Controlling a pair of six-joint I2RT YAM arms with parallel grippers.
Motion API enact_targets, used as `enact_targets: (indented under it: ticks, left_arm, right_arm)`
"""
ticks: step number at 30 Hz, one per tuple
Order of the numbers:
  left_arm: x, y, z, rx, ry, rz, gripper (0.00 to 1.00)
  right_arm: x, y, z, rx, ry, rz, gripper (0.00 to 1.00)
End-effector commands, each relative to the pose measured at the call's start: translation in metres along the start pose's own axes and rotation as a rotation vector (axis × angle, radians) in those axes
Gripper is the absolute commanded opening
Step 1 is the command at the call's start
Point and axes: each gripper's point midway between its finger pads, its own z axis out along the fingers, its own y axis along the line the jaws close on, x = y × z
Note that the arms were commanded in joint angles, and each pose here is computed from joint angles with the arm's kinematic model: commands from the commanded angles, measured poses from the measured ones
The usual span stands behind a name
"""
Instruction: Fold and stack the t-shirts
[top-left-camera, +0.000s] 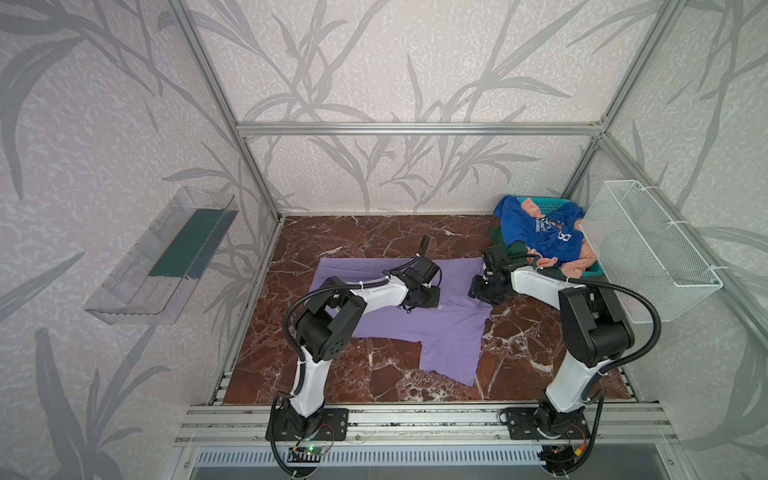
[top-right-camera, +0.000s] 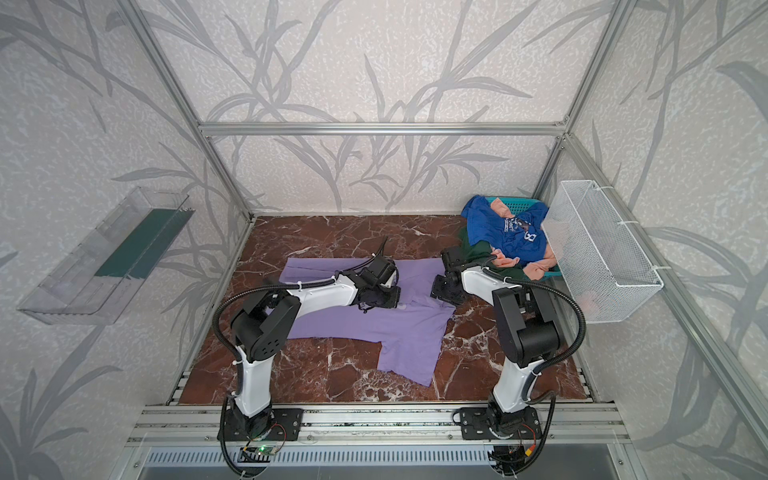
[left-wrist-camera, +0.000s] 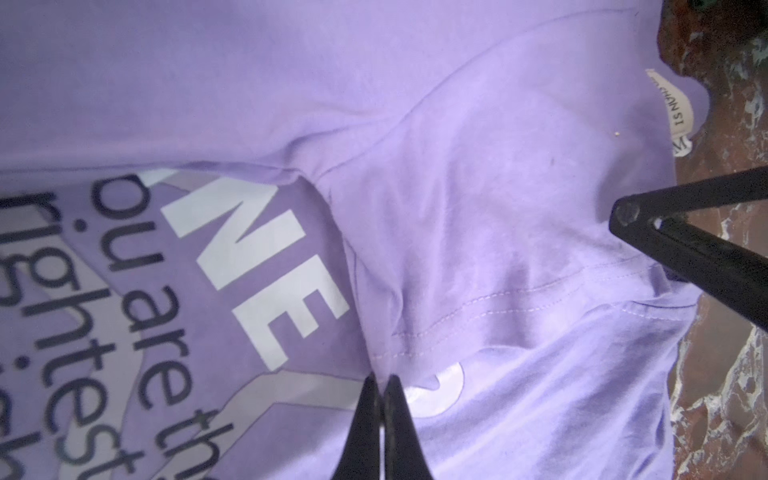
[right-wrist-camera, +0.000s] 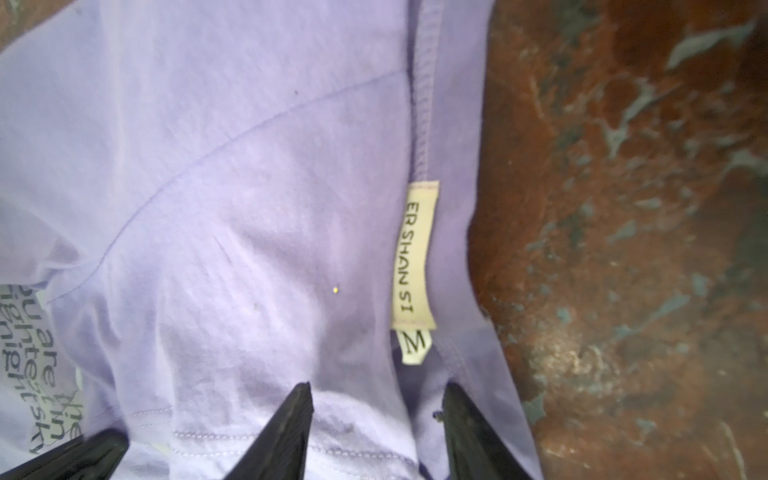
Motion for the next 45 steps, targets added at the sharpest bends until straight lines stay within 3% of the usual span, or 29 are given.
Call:
enact_targets:
  ticks: [1, 4, 8, 11, 17, 23, 27, 36, 45]
  left_arm:
    - [-0.015, -0.004, -0.017, 0.001, -0.055, 0.011, 0.0]
    - [-0.017, -0.002, -0.023, -0.014, -0.063, 0.014, 0.01]
    - [-0.019, 0.006, -0.036, -0.051, -0.105, 0.023, 0.21]
    - [-0.022, 0.011, -0.05, -0.067, -0.167, 0.021, 0.44]
    - [-0.03, 0.031, -0.081, -0.142, -0.284, -0.011, 0.7]
    - [-0.028, 0.06, -0.118, -0.28, -0.376, -0.02, 0.81]
    - [-0.026, 0.087, -0.151, -0.403, -0.479, -0.024, 0.89]
    - [0.008, 0.135, -0.192, -0.501, -0.553, -0.162, 0.95]
    - [0.055, 0.175, -0.175, -0.511, -0.48, -0.306, 0.95]
  right_arm:
    - [0.012, -0.021, 0.01, 0.079, 0.053, 0.005, 0.53]
    - [0.012, -0.023, 0.011, 0.091, 0.057, 0.003, 0.53]
    - [0.01, -0.017, 0.009, 0.068, 0.058, -0.001, 0.54]
    - [0.008, -0.004, 0.003, -0.006, 0.043, -0.012, 0.6]
    - [0.008, 0.006, -0.008, -0.056, 0.03, -0.032, 0.73]
    - [0.007, 0.008, -0.022, -0.071, 0.01, -0.061, 0.85]
    - [0.005, 0.012, -0.045, -0.095, -0.041, -0.076, 0.99]
    - [0.027, 0.002, -0.071, -0.108, -0.06, -0.077, 0.99]
    - [0.053, -0.01, -0.07, -0.039, -0.056, -0.129, 0.99]
